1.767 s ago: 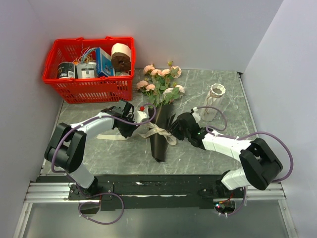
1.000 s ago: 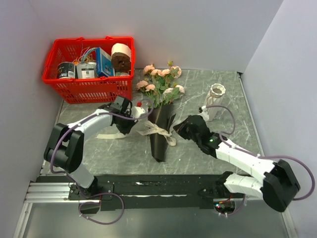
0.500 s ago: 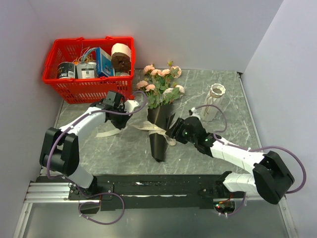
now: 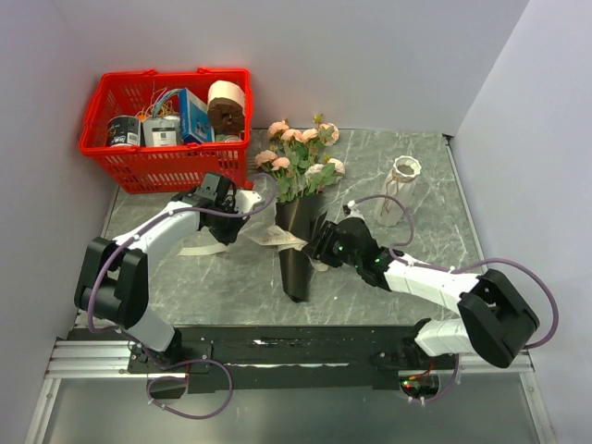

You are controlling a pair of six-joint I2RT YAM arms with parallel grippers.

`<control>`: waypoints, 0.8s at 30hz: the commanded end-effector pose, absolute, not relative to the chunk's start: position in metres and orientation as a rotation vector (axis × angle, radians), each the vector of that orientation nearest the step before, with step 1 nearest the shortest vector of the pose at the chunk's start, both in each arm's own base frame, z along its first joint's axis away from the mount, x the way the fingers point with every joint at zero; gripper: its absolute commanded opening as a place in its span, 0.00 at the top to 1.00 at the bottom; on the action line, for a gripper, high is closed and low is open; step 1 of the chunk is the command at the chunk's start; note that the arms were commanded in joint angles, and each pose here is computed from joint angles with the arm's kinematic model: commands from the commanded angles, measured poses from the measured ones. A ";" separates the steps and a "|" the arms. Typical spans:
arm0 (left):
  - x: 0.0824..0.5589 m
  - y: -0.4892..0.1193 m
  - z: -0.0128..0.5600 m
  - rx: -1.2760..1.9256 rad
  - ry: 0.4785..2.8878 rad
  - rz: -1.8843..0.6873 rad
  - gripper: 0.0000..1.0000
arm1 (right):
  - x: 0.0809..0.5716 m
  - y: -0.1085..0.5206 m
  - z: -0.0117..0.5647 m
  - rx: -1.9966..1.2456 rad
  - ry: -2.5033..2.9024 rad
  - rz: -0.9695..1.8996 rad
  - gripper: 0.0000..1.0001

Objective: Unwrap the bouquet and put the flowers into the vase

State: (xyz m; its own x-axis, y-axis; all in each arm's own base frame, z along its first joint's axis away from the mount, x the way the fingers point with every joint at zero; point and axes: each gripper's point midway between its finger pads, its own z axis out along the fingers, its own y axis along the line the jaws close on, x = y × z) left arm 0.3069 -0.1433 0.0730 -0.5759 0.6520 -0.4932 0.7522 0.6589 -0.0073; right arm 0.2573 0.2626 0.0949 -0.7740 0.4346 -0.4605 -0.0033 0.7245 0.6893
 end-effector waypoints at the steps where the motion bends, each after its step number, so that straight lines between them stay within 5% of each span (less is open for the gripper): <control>1: 0.305 -0.149 0.076 1.110 2.397 -0.328 0.99 | 0.264 0.265 0.095 0.342 2.293 0.909 0.50; 24: 0.295 -0.153 0.068 1.166 2.403 -0.320 0.99 | 0.266 0.243 0.104 0.459 2.195 1.014 0.48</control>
State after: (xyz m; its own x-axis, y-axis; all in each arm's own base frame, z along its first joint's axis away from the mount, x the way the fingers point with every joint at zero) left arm 0.2960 -0.1471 0.0648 -0.5717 0.6709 -0.4722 0.7674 0.6409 -0.0187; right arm 0.2640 0.2398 0.0829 -0.7355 0.5268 -0.4261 0.0800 0.6920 0.7174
